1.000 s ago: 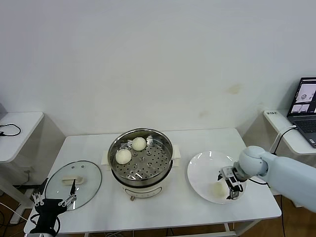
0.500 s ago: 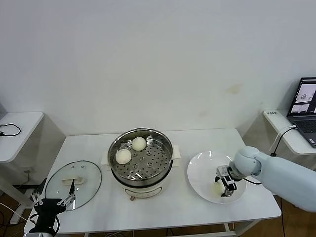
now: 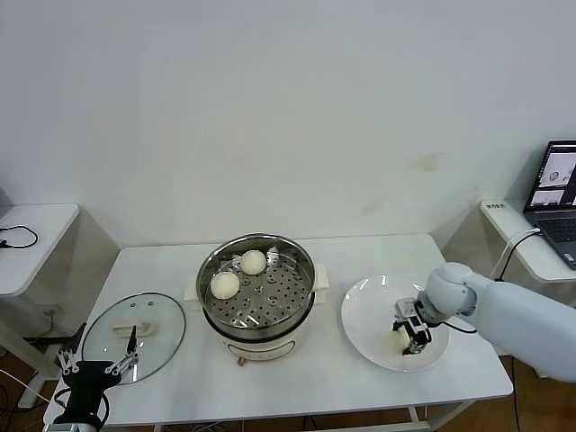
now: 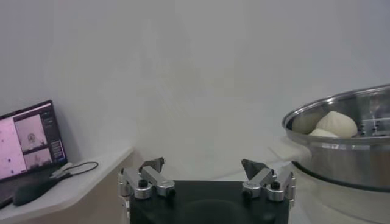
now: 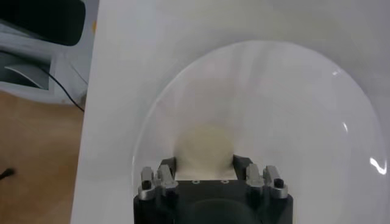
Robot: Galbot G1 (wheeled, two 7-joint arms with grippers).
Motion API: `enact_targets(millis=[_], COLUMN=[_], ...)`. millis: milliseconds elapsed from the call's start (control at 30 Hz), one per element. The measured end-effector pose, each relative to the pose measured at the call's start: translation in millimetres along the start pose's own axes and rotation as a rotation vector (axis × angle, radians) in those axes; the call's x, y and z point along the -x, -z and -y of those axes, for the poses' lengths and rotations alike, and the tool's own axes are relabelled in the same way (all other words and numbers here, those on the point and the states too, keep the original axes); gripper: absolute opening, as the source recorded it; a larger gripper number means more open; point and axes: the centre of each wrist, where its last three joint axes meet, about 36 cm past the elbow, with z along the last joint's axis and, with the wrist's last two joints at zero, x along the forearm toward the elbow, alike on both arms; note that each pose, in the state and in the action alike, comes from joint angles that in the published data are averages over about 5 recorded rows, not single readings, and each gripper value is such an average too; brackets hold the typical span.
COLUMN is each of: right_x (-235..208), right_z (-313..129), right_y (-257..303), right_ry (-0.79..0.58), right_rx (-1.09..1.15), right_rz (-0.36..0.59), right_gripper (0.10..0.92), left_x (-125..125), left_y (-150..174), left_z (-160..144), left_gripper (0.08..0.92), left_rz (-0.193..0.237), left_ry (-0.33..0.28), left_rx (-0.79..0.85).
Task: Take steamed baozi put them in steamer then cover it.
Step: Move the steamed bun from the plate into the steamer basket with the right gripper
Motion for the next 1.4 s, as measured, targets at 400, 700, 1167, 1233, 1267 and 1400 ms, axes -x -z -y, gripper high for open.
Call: enact_targets(millis=[400, 700, 1167, 1233, 1267, 1400], right_x=[-71.8, -130.1, -181.4, -178.2, -176.1, -163.8], right_z=[30.9, 64.9, 113.4, 116.8, 118.2, 122.0], right_y=[8.5, 36.1, 140.9, 159.0, 168.0, 203.1], right_ry=[-0.09, -0.18, -0.253, -0.247, -0.244, -0.232], right_rx=[-0.007, -0.044, -0.225, -0.262, -0.28, -0.364], right_rz=[0.027, 0.053, 0.124, 0.14, 0.147, 0.172], right_gripper=[0.588, 0.593, 0.597, 0.597, 0.596, 0.594], left_x=[4.5, 6.8, 5.2, 4.4, 4.1, 3.3], left_y=[2.6, 4.2, 6.2, 6.8, 7.1, 8.6], left_z=[-0.2, -1.6, -5.4, -6.0, -6.4, -8.0], left_gripper=[0.823, 0.823, 0.823, 0.823, 0.823, 0.823], left_rz=[0.014, 0.022, 0.021, 0.022, 0.022, 0.024], left_ry=[-0.007, -0.012, -0.006, -0.004, -0.002, 0.004], left_rx=[-0.005, -0.006, -0.011, -0.011, -0.01, -0.01])
